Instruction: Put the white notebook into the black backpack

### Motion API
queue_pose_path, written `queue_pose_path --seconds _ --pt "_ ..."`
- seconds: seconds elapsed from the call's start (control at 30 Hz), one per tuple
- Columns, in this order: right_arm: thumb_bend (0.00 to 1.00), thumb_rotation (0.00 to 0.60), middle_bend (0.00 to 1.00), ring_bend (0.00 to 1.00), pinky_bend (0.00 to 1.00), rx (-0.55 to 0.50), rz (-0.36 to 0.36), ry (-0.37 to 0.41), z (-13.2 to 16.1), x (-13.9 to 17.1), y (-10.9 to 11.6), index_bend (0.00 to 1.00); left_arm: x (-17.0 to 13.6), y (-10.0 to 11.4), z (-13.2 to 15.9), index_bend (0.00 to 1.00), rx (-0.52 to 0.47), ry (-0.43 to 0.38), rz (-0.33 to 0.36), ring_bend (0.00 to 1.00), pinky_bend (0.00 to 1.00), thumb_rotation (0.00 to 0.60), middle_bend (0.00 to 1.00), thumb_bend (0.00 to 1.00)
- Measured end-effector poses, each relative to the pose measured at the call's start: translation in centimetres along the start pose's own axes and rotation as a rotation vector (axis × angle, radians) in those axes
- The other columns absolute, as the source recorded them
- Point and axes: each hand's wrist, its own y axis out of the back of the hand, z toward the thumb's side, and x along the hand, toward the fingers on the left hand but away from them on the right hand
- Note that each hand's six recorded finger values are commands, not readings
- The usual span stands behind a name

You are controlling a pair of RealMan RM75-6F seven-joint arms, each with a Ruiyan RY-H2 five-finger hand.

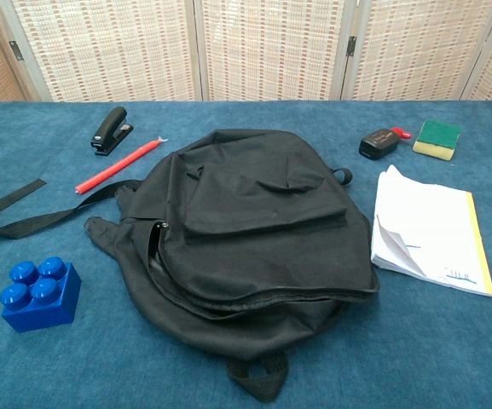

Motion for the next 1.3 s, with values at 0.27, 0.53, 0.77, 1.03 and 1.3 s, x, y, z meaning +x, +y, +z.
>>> queue_pose_path --seconds 0.27,0.53,0.77,1.03,1.3 --pt "0.42 0.600 0.02 0.14 0.11 0.005 -0.005 0.027 0.5 -0.2 0.0 0.00 0.0 -0.2 0.0 0.13 0.000 0.002 -0.009 0.14 0.00 0.600 0.15 0.21" --pt "0.42 0.600 0.02 0.14 0.11 0.036 0.008 0.102 1.6 -1.0 -0.6 0.00 -0.2 -0.2 -0.1 0.13 -0.009 -0.004 -0.006 0.14 0.00 0.600 0.15 0.21" --pt "0.44 0.600 0.07 0.18 0.12 0.104 0.038 0.190 2.9 -2.6 -2.9 0.00 -0.5 0.0 -0.3 0.13 -0.013 0.001 -0.008 0.14 0.00 0.600 0.15 0.21" --pt "0.44 0.600 0.08 0.18 0.12 0.175 0.086 0.245 3.7 -4.0 -6.6 0.00 -0.9 0.0 -0.3 0.13 -0.019 0.000 -0.016 0.14 0.00 0.600 0.14 0.21" --pt "0.44 0.600 0.08 0.18 0.11 0.224 0.137 0.287 4.1 -5.5 -10.6 0.00 -1.0 -0.1 -0.1 0.13 -0.020 0.000 -0.034 0.13 0.00 0.600 0.13 0.21"
